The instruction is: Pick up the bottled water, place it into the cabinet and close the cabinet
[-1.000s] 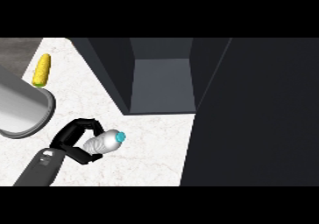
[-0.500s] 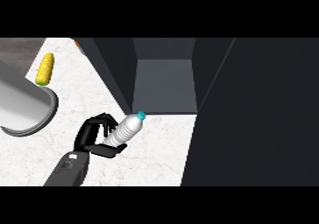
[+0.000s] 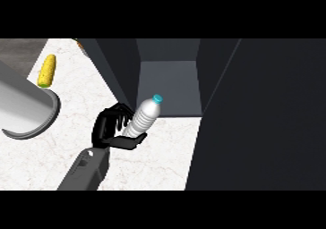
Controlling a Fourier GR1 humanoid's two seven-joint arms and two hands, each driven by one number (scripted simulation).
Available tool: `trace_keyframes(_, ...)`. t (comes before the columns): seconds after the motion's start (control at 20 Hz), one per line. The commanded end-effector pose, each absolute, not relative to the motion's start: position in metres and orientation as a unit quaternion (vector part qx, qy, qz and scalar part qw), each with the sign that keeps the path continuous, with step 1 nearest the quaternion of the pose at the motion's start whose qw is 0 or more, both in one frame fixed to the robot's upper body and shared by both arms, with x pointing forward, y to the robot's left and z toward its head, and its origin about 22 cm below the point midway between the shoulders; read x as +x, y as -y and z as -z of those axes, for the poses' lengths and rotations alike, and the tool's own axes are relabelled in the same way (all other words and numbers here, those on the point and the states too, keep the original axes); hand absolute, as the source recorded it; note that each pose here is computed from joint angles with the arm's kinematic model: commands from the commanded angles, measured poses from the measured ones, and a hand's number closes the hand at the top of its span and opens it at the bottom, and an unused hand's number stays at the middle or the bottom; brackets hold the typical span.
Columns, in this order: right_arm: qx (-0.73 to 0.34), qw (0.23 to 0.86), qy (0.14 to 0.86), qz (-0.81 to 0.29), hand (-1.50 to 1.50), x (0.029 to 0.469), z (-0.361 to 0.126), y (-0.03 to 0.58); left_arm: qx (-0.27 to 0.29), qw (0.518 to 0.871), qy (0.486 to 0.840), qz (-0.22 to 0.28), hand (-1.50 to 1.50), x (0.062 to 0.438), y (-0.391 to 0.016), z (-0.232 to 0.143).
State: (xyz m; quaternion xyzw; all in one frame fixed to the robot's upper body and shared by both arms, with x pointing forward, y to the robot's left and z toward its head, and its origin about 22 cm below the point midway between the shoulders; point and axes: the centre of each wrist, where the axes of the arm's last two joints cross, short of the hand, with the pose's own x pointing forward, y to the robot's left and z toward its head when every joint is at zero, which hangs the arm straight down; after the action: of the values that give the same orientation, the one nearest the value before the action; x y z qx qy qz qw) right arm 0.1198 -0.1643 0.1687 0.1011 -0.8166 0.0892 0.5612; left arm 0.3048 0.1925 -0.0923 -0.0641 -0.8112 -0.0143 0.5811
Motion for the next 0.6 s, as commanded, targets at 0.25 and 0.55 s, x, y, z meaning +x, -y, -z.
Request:
trace_keyframes(0.25,0.082,0.544,0.830,-0.095,-1.50,0.103,-0.171,0.168,-0.097,0.581,0.808,-0.009,1.50,0.314,-0.140,0.029)
trace_keyframes(0.55,0.092,0.544,0.831,-0.073,-1.50,0.100,-0.176,0.167,-0.098,0.591,0.800,-0.010,1.50,0.340,-0.107,-0.017)
